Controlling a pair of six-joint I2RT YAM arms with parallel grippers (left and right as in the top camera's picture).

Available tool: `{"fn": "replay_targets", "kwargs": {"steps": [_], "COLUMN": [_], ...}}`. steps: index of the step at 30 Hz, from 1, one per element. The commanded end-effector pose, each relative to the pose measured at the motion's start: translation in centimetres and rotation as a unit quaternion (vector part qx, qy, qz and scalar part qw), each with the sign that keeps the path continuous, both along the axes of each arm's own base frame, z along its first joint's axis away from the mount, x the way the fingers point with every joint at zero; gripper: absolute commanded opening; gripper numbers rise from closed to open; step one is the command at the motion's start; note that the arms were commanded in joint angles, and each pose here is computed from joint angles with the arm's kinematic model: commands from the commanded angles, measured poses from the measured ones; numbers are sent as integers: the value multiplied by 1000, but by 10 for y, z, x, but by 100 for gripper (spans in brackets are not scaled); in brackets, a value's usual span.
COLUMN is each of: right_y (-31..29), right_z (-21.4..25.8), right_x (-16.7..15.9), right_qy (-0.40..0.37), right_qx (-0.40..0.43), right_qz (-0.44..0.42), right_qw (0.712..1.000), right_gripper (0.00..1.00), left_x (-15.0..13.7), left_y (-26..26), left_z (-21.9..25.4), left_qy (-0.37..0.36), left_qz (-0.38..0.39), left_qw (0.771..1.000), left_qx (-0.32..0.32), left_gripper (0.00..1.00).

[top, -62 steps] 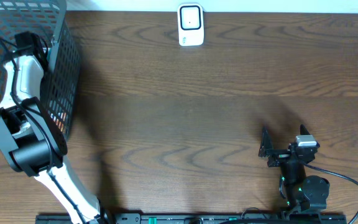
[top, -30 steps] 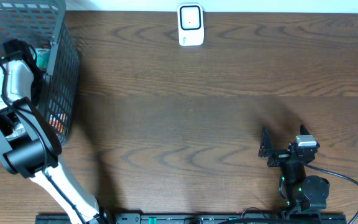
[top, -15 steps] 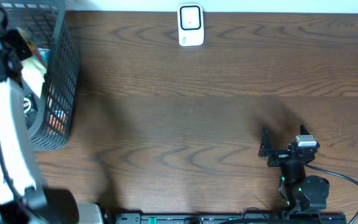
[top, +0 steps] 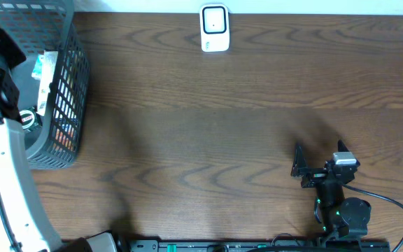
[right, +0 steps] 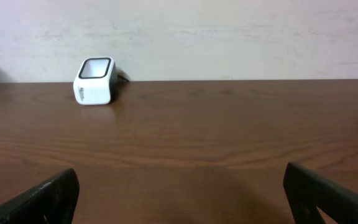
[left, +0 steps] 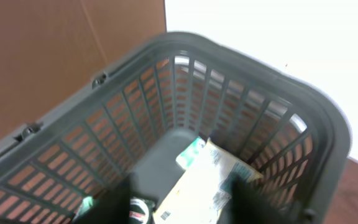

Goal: Scan the item barcode
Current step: 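Grasp the yellow-white snack bag in the basket with the left gripper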

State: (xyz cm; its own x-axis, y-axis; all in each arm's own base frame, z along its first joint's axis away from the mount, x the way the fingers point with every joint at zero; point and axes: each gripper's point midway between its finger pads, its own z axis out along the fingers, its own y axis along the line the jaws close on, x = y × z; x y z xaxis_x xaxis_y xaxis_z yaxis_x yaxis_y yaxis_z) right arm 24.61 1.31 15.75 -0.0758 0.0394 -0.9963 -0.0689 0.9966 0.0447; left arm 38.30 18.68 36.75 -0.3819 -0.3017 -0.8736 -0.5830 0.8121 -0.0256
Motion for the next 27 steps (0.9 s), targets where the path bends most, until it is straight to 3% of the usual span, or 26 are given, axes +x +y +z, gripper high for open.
{"fn": "replay_targets", "kwargs": {"steps": [1, 6, 10, 14, 22, 27], "right_y": [-5, -5, -5, -5, -5, -5], "right_z": [0, 0, 0, 0, 0, 0], "right_x": [0, 0, 0, 0, 0, 0], "right_qy": [0, 0, 0, 0, 0, 0], "right_qx": [2, 2, 2, 2, 2, 2], "right_qz": [-10, -10, -10, -10, -10, -10], "right_qw": [1000, 1000, 1000, 1000, 1000, 1000], "right_gripper": [99, 99, 99, 99, 99, 99], "left_x": [8, 0, -12, -4, 20, 32], "left_y": [14, 43, 72, 69, 42, 31], "left_z": [-32, -93, -127, -152, -182, -210], "left_qy": [44, 159, 193, 193, 211, 233], "left_qz": [8, 6, 28, -63, -188, -218], "left_qw": [999, 987, 979, 973, 952, 939], "left_qx": [-19, -23, -61, -110, -115, -126], "left_gripper": [79, 96, 97, 98, 98, 98]}}
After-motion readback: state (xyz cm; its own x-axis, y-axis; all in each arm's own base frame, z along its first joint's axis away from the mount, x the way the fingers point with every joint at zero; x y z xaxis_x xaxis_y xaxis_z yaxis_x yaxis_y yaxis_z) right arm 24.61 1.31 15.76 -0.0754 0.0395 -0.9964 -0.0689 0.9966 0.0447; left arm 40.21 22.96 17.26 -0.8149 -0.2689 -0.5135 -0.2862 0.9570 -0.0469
